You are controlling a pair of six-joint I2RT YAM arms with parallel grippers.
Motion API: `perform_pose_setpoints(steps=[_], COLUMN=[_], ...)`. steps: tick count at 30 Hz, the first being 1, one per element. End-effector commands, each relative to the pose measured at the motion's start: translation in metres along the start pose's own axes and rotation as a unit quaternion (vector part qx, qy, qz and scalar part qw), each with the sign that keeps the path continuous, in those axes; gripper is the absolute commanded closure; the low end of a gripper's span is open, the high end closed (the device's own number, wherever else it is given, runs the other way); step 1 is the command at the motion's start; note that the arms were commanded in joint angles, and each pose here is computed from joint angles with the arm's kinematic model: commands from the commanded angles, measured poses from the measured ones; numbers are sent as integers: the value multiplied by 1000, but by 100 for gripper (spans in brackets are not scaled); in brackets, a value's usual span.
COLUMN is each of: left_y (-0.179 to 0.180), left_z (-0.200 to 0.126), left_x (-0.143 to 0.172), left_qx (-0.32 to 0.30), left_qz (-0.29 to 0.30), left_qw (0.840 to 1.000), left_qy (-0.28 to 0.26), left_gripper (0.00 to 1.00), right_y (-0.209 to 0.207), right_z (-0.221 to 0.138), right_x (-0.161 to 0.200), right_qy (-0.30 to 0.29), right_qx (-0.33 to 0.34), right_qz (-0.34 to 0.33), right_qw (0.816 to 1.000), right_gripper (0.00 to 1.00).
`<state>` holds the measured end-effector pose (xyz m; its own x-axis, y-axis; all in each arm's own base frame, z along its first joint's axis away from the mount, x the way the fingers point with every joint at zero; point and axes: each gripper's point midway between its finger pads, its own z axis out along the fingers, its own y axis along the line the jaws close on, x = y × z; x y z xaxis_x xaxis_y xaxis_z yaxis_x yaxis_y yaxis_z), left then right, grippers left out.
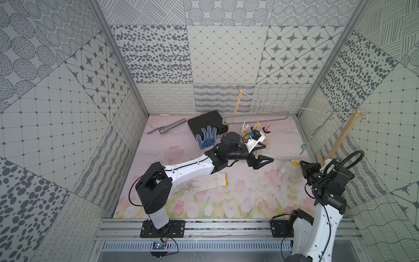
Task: Clip the gloves onto a hanger to dry
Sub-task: Pick up the glove from the center of the board.
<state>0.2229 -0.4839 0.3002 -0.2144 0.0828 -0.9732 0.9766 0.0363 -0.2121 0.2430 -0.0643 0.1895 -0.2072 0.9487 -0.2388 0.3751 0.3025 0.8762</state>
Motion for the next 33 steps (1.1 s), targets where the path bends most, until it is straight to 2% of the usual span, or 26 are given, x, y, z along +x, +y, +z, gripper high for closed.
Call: perform_pose_setpoints(steps=[1,7,10,14,17,21,22,24,29,33], left_y=[-5,10,19,12,-14,-44,-45,-39,-14,-17], left_z=[12,34,46,64,71,69,68,66,61,69], left_x=[-7,2,5,5,-1,-18,-24,-37,-61,-61], left_qx=[45,51,45,51,86,116,111,71,-58,-52], left_qz=[49,95,95,88,82,66,60,46,63,62], left_qw=[998,994,994,995,993,990,990,994,994,996], left_qy=[-16,-24,-23,-20,-29,-51,-58,-67,-65,-43], left_gripper=[12,11,11,13,23,51,51,47,26,16], right_y=[28,39,40,37,28,23,23,26,33,36], right_z=[-7,-12,-13,-15,-15,-17,-18,-21,-26,-28], right_x=[2,-6,-7,-12,-15,-20,-21,-23,-23,-22], right_qy=[67,53,48,30,14,3,1,-4,-9,-9], right_qx=[-117,-128,-128,-121,-109,-106,-106,-108,-115,-121], right_qz=[25,24,28,29,37,44,43,41,35,38], right_qw=[990,990,990,992,993,993,993,993,993,992], right_gripper=[100,100,100,100,100,100,100,100,100,100])
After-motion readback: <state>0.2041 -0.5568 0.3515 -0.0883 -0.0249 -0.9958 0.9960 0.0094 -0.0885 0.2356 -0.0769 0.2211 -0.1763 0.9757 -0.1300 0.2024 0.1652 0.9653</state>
